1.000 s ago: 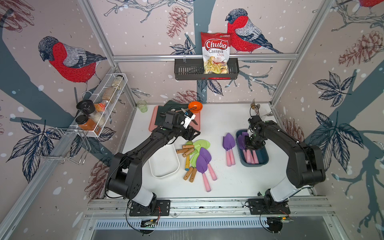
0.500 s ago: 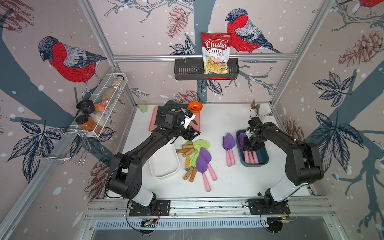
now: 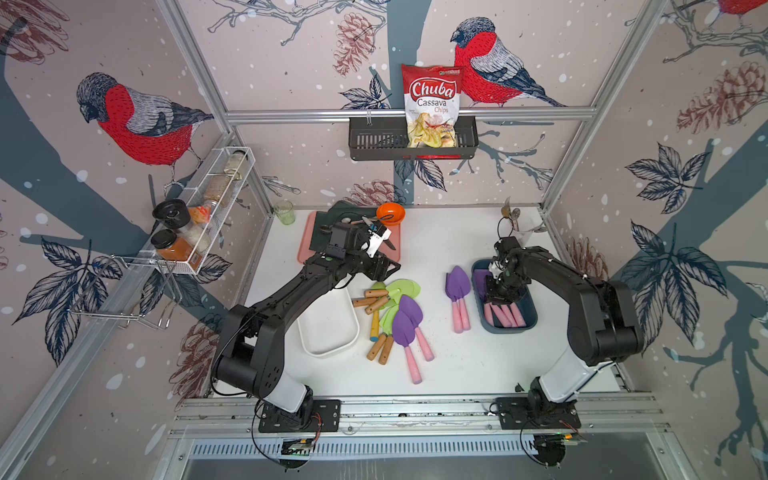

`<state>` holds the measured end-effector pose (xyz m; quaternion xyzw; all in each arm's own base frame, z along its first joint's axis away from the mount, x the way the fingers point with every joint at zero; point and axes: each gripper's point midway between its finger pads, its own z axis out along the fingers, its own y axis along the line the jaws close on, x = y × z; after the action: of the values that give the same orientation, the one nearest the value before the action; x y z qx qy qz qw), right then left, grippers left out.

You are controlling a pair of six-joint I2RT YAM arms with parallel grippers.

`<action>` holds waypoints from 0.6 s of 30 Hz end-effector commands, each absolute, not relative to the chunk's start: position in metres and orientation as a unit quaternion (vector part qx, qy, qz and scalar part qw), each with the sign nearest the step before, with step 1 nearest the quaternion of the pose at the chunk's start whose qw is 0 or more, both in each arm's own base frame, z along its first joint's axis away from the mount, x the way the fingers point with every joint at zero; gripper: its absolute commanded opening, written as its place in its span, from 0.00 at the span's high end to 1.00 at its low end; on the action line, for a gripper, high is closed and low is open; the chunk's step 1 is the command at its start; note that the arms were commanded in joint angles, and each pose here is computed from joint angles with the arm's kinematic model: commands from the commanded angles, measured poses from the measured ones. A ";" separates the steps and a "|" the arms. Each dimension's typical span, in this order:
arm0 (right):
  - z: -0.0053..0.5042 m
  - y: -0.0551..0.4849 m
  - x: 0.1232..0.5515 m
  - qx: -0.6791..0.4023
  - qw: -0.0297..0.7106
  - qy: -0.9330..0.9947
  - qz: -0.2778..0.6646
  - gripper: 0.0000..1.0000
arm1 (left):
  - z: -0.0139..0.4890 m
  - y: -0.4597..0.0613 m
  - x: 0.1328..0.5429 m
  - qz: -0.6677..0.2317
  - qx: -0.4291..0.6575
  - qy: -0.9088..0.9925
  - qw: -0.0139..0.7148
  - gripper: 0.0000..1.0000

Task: Sort the small shovels by color and place them into the storage box
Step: Place the shovel in the storage box.

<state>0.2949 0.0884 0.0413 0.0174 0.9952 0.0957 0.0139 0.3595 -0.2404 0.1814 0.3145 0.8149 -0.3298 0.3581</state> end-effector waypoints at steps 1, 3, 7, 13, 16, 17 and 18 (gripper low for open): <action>0.038 0.089 0.295 0.011 0.014 0.995 0.097 0.70 | 0.181 -0.240 0.359 -0.326 0.321 0.813 0.360 0.28; 0.037 0.089 0.295 0.010 0.012 0.995 0.097 0.70 | 0.181 -0.240 0.359 -0.325 0.321 0.813 0.361 0.27; 0.040 0.092 0.296 0.007 0.017 0.995 0.099 0.70 | 0.181 -0.240 0.359 -0.325 0.321 0.813 0.361 0.28; 0.066 0.085 0.305 0.013 0.054 0.995 0.085 0.57 | 0.182 -0.240 0.359 -0.325 0.321 0.813 0.361 0.27; 0.068 0.068 0.301 0.052 0.058 0.992 0.095 0.54 | 0.182 -0.240 0.358 -0.326 0.321 0.813 0.360 0.28; 0.068 0.062 0.300 0.068 0.058 0.991 0.101 0.56 | 0.182 -0.240 0.359 -0.326 0.321 0.813 0.361 0.28; 0.067 0.057 0.298 0.082 0.056 0.989 0.106 0.59 | 0.181 -0.240 0.359 -0.325 0.320 0.813 0.361 0.28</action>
<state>0.3062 0.0663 0.0678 0.0517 0.9914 0.1004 0.0668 0.3593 -0.2401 0.1803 0.3140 0.8157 -0.3292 0.3573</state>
